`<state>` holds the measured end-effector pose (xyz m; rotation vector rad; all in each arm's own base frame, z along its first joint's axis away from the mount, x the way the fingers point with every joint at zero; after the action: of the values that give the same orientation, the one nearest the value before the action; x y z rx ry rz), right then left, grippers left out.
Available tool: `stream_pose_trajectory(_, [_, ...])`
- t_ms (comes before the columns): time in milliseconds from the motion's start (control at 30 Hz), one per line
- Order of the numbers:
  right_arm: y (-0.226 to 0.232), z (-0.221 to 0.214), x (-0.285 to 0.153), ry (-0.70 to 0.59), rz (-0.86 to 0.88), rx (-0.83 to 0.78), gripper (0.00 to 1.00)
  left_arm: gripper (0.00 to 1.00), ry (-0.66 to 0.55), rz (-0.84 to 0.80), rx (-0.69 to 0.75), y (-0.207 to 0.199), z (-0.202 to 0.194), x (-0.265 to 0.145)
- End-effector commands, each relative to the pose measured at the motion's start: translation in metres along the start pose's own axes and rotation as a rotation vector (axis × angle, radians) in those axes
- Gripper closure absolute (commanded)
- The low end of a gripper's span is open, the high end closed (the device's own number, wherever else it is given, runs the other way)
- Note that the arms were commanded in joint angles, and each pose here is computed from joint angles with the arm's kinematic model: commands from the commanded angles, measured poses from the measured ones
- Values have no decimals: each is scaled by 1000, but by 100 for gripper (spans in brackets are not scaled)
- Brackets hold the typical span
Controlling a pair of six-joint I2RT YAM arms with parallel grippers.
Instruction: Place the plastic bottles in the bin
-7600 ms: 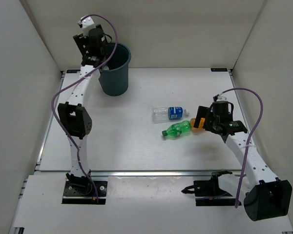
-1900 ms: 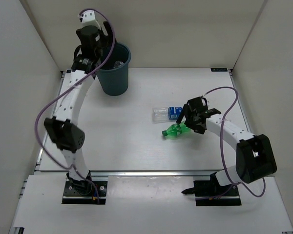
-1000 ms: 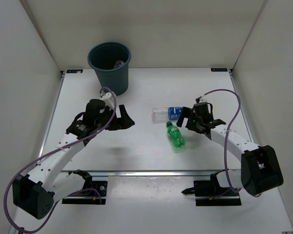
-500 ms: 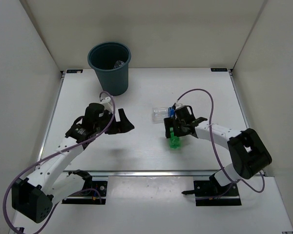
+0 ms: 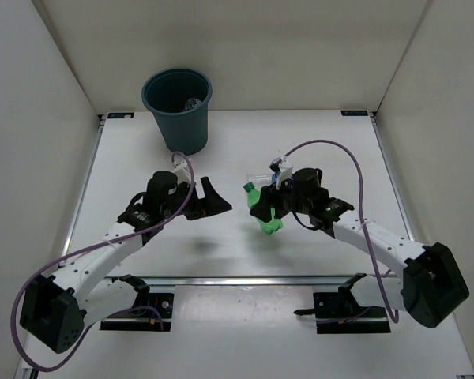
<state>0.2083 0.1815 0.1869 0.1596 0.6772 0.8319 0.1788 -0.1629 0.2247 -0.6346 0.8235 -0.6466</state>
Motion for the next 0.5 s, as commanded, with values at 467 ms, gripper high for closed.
stream_pose_trajectory(467, [42,35,20,-144,285,-91,78,1,-374,23,1,-24,17,37])
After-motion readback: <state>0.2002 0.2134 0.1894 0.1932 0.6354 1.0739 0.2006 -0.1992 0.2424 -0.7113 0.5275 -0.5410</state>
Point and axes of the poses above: each gripper's point midway between its finger pads, its own x axis out along the fingers, its own y axis along the line the jaws close on, z = x × y, the point moved 10 cm from there along -x, back along the fingers
